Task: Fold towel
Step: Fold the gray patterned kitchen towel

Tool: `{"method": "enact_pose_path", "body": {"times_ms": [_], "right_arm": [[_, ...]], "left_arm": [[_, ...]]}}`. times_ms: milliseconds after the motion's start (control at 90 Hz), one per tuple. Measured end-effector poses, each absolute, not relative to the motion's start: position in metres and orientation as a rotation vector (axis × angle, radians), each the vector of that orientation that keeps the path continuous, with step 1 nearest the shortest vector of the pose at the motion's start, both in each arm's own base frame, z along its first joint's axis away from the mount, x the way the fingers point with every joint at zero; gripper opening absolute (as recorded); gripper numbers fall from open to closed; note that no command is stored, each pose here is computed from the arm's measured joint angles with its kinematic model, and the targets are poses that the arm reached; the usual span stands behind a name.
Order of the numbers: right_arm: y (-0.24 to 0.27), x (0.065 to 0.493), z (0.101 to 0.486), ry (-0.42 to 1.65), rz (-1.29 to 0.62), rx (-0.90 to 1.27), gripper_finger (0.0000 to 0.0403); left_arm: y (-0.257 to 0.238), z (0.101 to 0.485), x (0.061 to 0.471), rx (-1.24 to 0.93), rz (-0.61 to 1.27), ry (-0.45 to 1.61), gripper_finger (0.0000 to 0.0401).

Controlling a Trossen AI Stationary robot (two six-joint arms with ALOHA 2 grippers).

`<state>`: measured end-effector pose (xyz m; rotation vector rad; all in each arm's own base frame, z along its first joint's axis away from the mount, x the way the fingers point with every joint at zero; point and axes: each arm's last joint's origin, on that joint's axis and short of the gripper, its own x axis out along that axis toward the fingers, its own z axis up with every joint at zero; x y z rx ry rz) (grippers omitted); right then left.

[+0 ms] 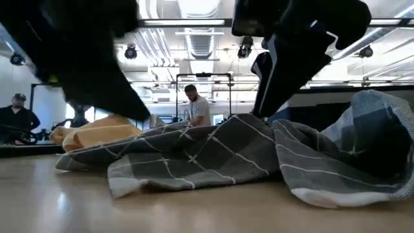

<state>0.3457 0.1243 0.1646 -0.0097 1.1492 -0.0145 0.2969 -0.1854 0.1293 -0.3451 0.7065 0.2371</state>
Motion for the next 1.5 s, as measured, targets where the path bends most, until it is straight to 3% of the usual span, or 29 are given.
{"method": "enact_pose_path", "body": {"times_ms": [189,378,567,678,856,967,1200,1500], "right_arm": [[0.128,0.338,0.163,1.205,-0.028,-0.015,0.0181],[0.151,0.329,0.161,1.211,0.011,-0.022,0.0179],[0.171,0.32,0.143,1.235,0.021,-0.056,0.018],[0.176,0.325,0.145,1.185,0.023,-0.024,0.0179],[0.19,0.35,0.181,0.986,0.083,0.061,0.0171],[0.198,0.364,0.171,0.887,0.125,0.085,0.0165],[0.202,0.355,0.108,1.173,0.108,0.078,0.0147],[0.211,0.313,0.138,1.377,0.096,-0.008,0.0122]], "left_arm": [[-0.203,0.117,0.299,-0.377,0.171,0.893,0.0],[-0.233,0.135,0.263,-0.452,0.039,1.044,0.0],[-0.249,0.142,0.226,-0.465,0.082,1.151,0.0],[-0.249,0.141,0.222,-0.466,0.116,1.151,0.0],[-0.246,0.143,0.231,-0.457,0.133,1.065,0.0],[-0.243,0.144,0.234,-0.435,0.152,1.014,0.0],[-0.246,0.143,0.23,-0.434,0.141,1.026,0.0],[-0.268,0.139,0.199,-0.573,0.096,1.16,0.0]]}}
